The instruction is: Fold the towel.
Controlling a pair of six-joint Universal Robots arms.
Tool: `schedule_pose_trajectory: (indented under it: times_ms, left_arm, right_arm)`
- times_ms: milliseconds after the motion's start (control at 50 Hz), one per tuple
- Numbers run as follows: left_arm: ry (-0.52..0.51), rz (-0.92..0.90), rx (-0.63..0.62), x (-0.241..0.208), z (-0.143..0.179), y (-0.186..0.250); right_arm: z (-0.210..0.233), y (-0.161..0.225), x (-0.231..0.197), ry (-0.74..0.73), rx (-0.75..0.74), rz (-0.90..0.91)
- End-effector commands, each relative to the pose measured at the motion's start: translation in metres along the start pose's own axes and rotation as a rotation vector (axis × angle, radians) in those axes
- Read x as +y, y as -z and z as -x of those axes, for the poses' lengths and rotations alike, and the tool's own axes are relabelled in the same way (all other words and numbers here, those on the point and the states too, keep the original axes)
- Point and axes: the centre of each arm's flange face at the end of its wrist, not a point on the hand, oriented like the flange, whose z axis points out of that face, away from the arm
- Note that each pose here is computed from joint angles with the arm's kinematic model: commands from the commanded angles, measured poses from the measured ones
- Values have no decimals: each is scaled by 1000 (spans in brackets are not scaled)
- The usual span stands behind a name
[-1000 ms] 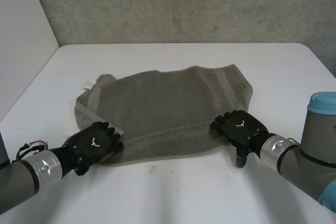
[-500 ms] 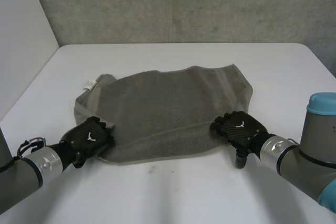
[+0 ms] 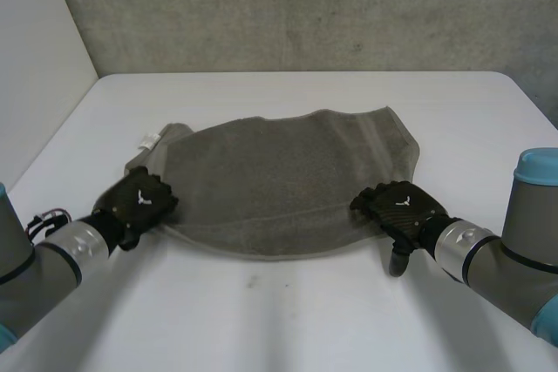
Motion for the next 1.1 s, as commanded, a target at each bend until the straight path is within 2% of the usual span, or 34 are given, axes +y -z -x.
schedule_pose_trajectory:
  times_ms: [20, 60, 220, 400, 560, 720, 800, 940, 980, 1100]
  left_arm:
    - [226, -26, -113, -17, 31, -4]
    - [281, -53, -144, -25, 42, -5]
    - [377, -36, -232, -29, 65, -8]
    - [396, -42, -243, -30, 68, -9]
    - [415, -32, -250, -27, 68, -10]
    - [422, -19, -274, -28, 70, -8]
    - [450, -67, -306, -44, 79, 2]
    - [541, -165, -449, -78, 112, 38]
    - [581, -215, -504, -97, 125, 61]
    - [614, -261, -535, -121, 134, 93]
  right_arm:
    - [2, 1, -5, -48, -5, -26]
    - [-1, -4, -6, -43, 11, -45]
    - [0, -27, -6, -111, -1, -73]
    - [3, -45, -7, -101, 13, -74]
    - [-20, -48, -18, -74, 145, -127]
    - [-45, -15, -73, -25, 229, -275]
    - [-69, 20, -112, 20, 282, -342]
    - [-75, 69, -158, 125, 208, -281]
    - [-77, 90, -175, 173, 188, -232]
    - [-74, 126, -208, 235, 164, -203]
